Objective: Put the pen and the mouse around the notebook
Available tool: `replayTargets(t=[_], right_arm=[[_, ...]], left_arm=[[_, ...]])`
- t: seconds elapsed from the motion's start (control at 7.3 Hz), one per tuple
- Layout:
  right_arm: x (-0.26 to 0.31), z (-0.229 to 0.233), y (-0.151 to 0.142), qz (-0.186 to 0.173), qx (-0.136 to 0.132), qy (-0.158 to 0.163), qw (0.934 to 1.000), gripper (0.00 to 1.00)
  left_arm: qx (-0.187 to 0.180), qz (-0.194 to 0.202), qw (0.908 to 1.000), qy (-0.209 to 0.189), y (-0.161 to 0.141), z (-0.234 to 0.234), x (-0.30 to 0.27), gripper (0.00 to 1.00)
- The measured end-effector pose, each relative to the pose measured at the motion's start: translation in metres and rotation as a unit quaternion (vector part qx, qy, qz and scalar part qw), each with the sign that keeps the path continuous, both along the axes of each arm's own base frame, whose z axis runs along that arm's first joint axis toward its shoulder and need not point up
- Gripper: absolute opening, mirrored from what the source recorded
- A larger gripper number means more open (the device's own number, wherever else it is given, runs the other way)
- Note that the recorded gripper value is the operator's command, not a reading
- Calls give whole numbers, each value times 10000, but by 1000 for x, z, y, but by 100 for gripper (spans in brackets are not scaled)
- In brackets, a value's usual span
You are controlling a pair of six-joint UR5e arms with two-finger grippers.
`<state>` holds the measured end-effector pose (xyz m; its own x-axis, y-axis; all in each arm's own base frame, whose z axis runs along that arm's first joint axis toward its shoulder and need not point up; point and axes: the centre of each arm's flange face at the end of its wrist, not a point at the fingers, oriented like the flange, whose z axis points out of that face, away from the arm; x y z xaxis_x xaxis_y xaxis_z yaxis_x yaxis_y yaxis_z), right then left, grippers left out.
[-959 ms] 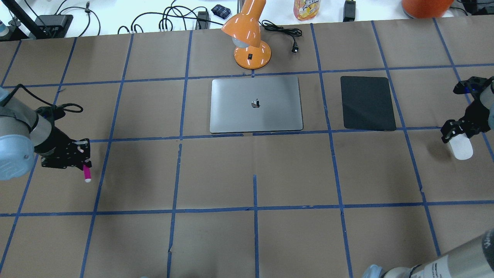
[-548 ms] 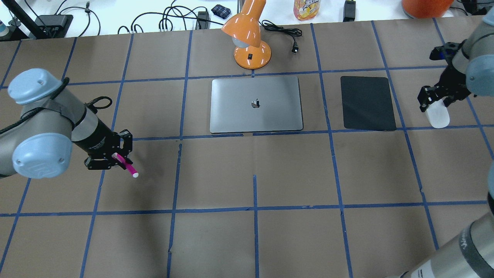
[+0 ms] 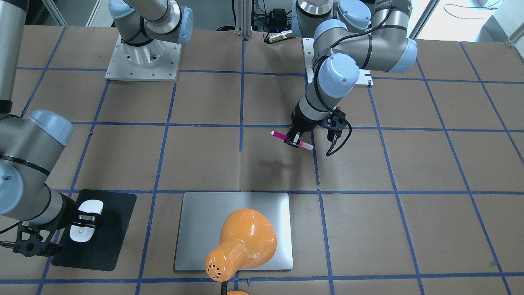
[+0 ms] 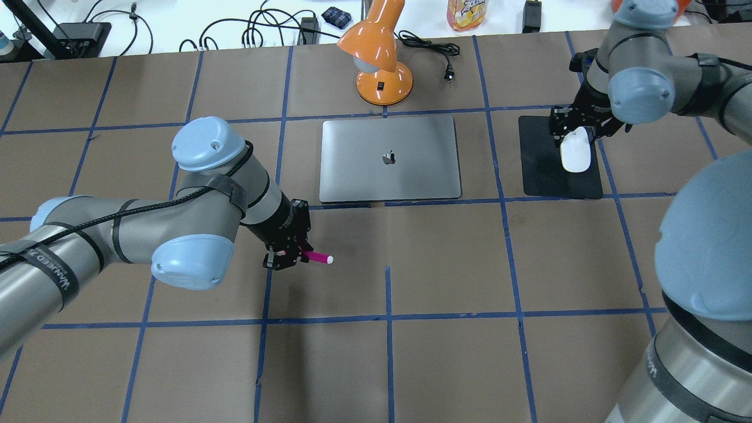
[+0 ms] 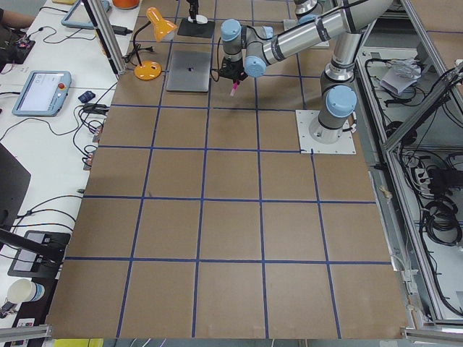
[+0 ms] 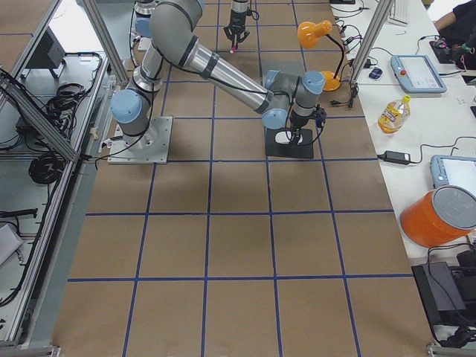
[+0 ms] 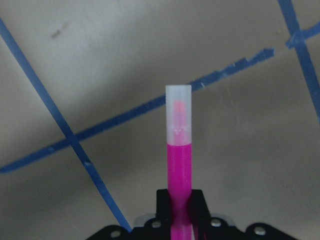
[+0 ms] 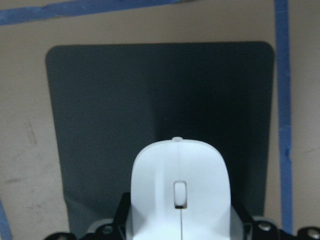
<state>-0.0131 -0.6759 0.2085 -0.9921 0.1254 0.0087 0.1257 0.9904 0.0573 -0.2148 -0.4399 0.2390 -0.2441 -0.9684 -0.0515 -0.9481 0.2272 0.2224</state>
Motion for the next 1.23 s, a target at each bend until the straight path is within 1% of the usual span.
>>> replayTargets(t=[0.14,0.27,0.41,0.55,0.68,0.82,0.96,1.1,1.23], right_arm=[[6,-6,-3,-62,6,-36,10000,45],[9,-11,-5,-88,21,-52,9999,97],[10,-14,-6,-110,40,-59,9999,100],[10,-15,-6,-151,45,-52,9999,100],[11,-13,-6,-202,42,-29,9998,100],[12,-6,-7,-215,3,-1,9998,100],[18,16,-5,-174,-38,21,9998,100],[33,53,4,-88,-34,30,10000,100],[48,96,21,-79,-30,25,10000,100]], left_arm=[[122,370,9992,44,-2,-10,-25,0],[209,675,9975,10,-9,-15,-53,0],[261,918,9954,-37,-26,-13,-78,0],[426,1069,9933,-121,-44,-15,-98,0],[643,1103,9915,-262,-52,-23,-117,0],[731,1081,9903,-471,-53,-34,-134,0],[716,1037,9895,-708,-51,-44,-145,33],[675,997,9891,-847,-50,-51,-150,81],[578,862,9899,-964,-51,-54,-149,100]])
